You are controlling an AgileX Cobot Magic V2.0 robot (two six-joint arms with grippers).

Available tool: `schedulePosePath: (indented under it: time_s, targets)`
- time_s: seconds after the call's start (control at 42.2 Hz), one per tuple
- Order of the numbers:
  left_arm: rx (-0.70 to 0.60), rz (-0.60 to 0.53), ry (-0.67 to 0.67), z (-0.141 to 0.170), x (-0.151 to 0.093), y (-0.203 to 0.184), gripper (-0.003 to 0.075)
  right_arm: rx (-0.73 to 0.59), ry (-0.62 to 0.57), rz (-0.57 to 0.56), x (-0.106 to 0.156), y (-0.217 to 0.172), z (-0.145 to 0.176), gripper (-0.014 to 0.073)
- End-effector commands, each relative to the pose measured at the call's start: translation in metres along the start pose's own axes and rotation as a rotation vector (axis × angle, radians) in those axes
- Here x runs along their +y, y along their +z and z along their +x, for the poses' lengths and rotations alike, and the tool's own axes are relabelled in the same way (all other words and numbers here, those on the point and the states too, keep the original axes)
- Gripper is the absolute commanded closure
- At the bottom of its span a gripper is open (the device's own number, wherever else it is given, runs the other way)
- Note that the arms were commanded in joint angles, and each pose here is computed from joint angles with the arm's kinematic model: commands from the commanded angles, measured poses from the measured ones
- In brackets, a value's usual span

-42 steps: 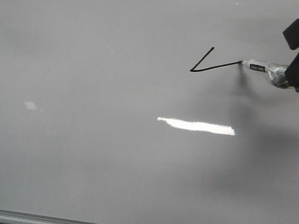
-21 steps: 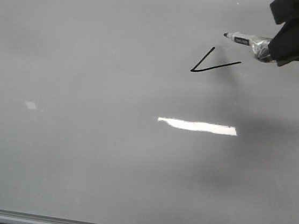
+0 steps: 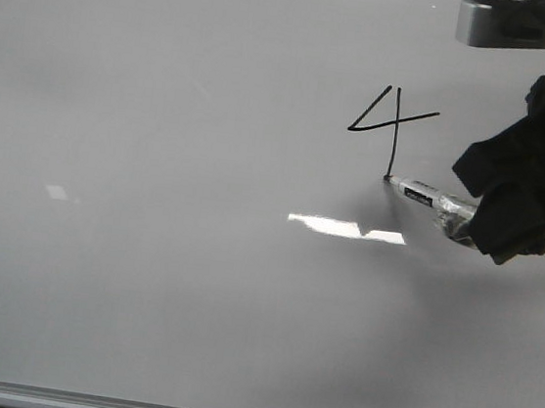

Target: Write number 4 on whiteboard

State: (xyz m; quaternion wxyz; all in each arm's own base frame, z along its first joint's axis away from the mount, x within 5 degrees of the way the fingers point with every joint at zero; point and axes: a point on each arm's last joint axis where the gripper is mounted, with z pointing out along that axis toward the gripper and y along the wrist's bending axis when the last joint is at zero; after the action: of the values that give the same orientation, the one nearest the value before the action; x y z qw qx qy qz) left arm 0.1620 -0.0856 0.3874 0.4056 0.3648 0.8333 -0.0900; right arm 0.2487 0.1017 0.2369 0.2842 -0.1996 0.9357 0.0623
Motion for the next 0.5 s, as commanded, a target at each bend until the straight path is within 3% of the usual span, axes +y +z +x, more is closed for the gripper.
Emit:
schedulePosePath:
  time_s: [0.0,0.19,0.285,0.356,0.474]
  targets:
    - [-0.108,-0.032,-0.012,-0.012,0.002,-0.011,0.0239,-0.144,-0.012,0.008,-0.001,-0.027,-0.021,0.0646]
    - [-0.113,-0.014,0.040,-0.014,-0.002,-0.011,0.0239,-0.182,-0.082,-0.028,0.014,-0.072,-0.015,0.0646]
    - [-0.101,0.037,0.119,-0.017,-0.011,-0.009,0.0239,-0.193,-0.229,-0.059,0.027,-0.097,-0.005,0.0646]
    - [-0.065,0.121,0.206,-0.021,-0.023,-0.003,0.0239,-0.202,-0.403,-0.094,0.038,-0.118,0.007,0.0646]
    - [-0.049,0.227,0.299,-0.029,-0.042,0.005,0.0239,-0.205,-0.550,-0.175,0.051,-0.137,0.021,0.0646]
